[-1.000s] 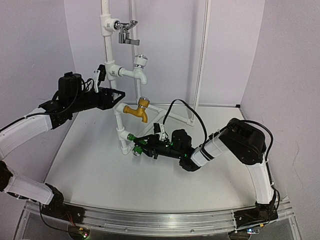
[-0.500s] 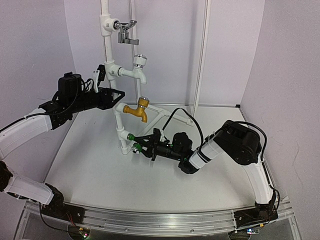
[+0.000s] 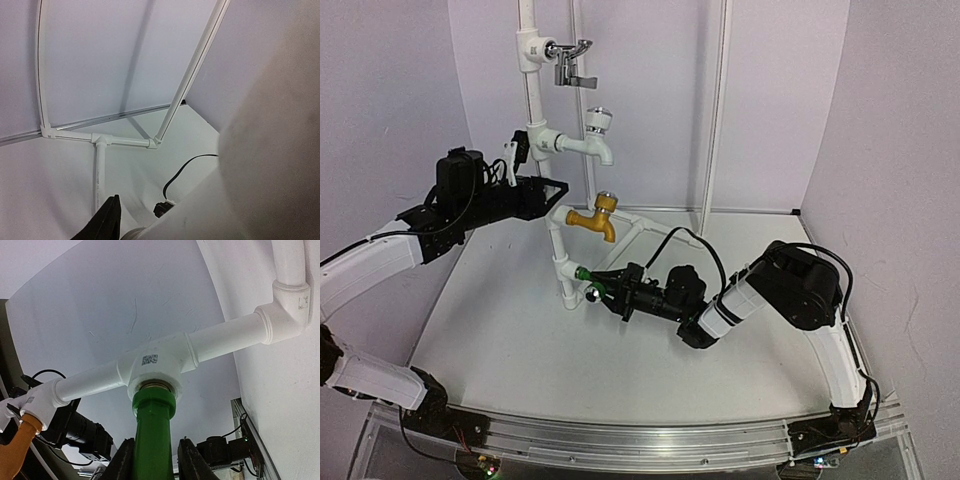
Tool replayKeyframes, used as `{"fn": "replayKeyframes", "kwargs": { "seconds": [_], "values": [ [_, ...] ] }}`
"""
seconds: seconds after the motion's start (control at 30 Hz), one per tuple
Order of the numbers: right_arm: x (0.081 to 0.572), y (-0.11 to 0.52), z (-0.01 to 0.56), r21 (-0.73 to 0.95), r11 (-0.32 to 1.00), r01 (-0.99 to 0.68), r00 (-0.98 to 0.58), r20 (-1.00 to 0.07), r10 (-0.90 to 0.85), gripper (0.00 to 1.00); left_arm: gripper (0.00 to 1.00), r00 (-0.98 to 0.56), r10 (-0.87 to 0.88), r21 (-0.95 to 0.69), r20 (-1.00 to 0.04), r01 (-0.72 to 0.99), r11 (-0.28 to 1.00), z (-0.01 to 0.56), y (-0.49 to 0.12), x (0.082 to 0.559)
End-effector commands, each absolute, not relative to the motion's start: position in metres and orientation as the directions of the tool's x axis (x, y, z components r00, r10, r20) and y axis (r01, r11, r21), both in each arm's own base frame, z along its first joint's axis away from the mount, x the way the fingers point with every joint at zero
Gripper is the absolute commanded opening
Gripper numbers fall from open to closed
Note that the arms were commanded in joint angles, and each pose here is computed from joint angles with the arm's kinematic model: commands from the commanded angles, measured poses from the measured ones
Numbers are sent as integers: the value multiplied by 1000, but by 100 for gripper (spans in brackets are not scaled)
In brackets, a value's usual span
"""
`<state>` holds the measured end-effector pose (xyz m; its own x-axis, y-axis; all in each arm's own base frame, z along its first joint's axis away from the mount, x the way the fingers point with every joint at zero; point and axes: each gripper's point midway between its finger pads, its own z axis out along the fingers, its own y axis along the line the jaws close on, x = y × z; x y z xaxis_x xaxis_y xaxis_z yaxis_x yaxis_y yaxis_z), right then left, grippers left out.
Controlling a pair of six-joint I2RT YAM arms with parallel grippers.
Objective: Install the water faucets
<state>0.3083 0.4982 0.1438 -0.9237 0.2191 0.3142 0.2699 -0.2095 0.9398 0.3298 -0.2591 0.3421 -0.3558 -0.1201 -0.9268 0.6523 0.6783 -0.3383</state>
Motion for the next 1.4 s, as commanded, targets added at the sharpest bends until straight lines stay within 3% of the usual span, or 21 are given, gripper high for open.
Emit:
{"fn": "replayKeyframes", "kwargs": {
  "seconds": [0.0,0.23,0.37,0.57,0.73,0.9,1.0,1.07,1.13,1.23,1.37],
  "values": [
    [363,466,155,920,-332,206,-850,336,405,18,0,-590,-165,-569,-790,607,555,327,-279,282],
    [360,461,158,930,-320,178,-855,308,418,37,0,-585,-176,-565,-792,593,574,326,-276,286],
    [358,455,159,938,-312,154,-854,285,435,68,0,-579,-174,-558,-797,594,580,326,-275,287],
    [354,441,156,950,-280,137,-848,258,463,98,0,-572,-172,-549,-802,593,589,325,-273,288],
    [350,403,154,984,-176,38,-840,127,528,98,0,-573,-171,-548,-802,590,593,324,-273,289],
    [344,357,167,976,45,-212,-837,-205,508,98,0,-570,-169,-548,-804,598,585,327,-272,287],
    [332,361,169,842,262,-472,-790,-536,297,98,0,-573,-164,-549,-803,604,577,327,-272,285],
    [321,365,163,634,408,-657,-664,-743,84,98,0,-574,-160,-549,-803,608,573,327,-273,284],
    [316,361,165,401,482,-779,-496,-864,-84,98,0,-574,-156,-548,-804,612,570,326,-273,283],
    [312,350,175,85,475,-876,-232,-937,-261,98,0,-574,-151,-545,-805,614,571,325,-274,283],
    [290,353,181,-234,298,-925,93,-903,-419,98,0,-573,-146,-542,-807,618,570,324,-275,284]
  ]
}}
